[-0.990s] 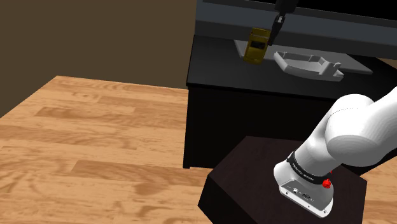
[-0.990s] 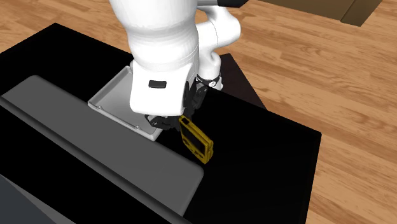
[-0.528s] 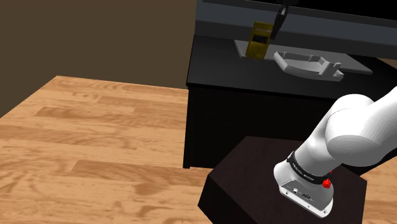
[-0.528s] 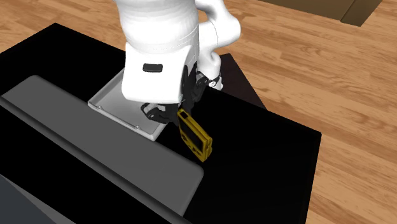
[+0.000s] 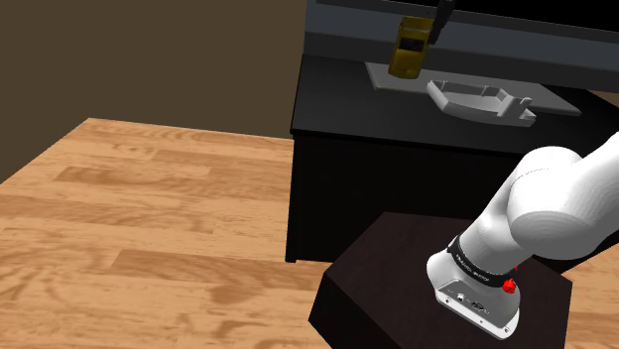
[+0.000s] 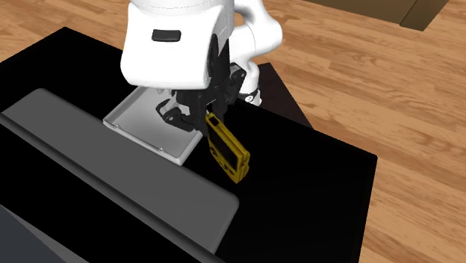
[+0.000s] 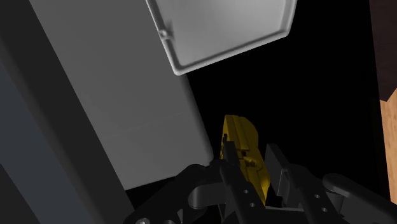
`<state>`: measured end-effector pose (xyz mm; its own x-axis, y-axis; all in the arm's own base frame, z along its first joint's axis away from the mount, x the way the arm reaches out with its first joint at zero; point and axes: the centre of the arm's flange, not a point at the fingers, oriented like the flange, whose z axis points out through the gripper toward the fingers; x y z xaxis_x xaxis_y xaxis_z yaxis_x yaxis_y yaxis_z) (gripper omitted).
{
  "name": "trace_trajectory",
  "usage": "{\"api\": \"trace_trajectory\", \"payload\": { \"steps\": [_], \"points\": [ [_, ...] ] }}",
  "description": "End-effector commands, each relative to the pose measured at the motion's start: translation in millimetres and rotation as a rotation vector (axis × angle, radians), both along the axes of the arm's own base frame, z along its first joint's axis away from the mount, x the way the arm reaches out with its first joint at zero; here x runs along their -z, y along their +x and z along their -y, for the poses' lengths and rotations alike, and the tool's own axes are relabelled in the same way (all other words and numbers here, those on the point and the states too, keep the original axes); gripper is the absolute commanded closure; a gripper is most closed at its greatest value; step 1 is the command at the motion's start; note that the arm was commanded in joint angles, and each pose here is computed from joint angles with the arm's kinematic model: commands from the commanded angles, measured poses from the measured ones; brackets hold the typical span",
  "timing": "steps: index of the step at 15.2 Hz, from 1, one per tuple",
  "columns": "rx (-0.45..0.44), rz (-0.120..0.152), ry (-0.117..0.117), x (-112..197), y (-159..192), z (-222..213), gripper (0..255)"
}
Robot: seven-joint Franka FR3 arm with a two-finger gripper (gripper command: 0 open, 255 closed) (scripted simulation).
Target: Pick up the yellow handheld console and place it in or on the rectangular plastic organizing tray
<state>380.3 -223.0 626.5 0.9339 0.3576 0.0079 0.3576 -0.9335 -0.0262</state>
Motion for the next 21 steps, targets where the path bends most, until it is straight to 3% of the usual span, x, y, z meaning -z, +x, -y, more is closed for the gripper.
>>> {"api": "trace_trajectory", "payload": {
  "steps": [1, 19, 21],
  "points": [
    [0.0, 0.0, 0.0, -10.4, 0.0, 0.2, 255],
    [0.0, 0.0, 0.0, -101.2, 0.0, 0.2, 255],
    [0.0, 0.0, 0.0, -106.0, -21.6, 14.6, 255]
  ]
}}
